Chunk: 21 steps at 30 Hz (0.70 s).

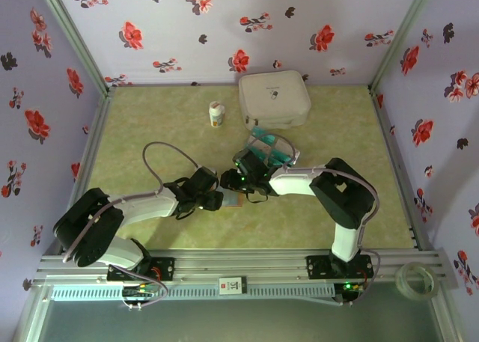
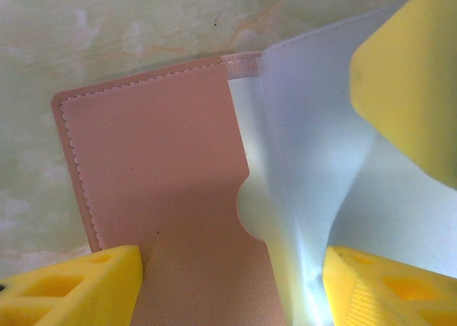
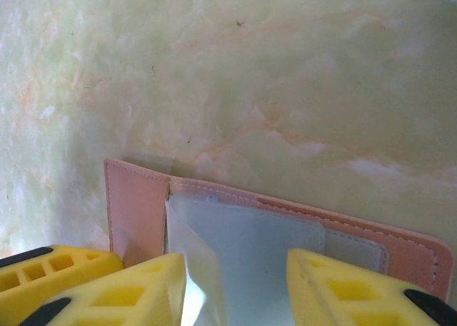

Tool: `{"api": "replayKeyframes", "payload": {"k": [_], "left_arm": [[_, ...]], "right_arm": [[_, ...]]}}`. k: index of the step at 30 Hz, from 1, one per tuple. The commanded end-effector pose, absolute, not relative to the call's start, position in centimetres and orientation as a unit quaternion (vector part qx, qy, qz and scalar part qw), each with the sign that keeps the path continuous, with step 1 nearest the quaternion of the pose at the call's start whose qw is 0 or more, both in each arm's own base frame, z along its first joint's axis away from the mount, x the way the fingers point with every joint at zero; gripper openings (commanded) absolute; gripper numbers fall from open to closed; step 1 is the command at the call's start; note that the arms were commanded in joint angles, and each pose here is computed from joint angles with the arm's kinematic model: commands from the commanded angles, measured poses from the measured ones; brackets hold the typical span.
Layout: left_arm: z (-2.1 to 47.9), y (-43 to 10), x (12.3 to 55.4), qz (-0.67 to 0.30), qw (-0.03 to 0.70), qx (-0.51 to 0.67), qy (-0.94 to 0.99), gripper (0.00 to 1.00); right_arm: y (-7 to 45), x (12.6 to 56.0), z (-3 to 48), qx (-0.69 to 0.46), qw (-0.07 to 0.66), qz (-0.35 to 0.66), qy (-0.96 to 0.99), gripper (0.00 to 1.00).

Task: Put the credit cards into the card holder
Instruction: Flip over the card slot in the card holder.

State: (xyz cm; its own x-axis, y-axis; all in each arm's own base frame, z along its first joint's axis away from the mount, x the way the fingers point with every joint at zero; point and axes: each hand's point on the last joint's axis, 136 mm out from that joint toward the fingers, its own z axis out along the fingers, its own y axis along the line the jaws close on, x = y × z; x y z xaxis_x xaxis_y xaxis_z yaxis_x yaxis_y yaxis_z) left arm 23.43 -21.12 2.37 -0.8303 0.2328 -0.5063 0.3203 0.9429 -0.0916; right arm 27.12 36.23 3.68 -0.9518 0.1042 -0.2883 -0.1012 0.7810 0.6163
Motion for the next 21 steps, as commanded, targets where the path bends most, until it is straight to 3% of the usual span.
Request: {"api": "replayKeyframes", "payload": {"k": [1, 14, 21], "left_arm": [[1.8, -20.6, 23.1, -0.069, 0.244, 0.153, 0.955, 0.69], [2.4, -20.8, 23.2, -0.073, 0.251, 0.152, 0.953, 0.7], [8.0, -20.5, 24.5, -0.116, 0.326, 0.106, 0.932, 0.83]], "right_arm": [[37.5, 27.1, 4.6, -0.012, 0.154, 0.344, 0.926, 0.4], [37.8, 26.7, 5.4, -0.02, 0.153, 0.351, 0.924, 0.41], [38.8, 26.2, 7.0, -0.02, 0.156, 0.37, 0.916, 0.43]]}}
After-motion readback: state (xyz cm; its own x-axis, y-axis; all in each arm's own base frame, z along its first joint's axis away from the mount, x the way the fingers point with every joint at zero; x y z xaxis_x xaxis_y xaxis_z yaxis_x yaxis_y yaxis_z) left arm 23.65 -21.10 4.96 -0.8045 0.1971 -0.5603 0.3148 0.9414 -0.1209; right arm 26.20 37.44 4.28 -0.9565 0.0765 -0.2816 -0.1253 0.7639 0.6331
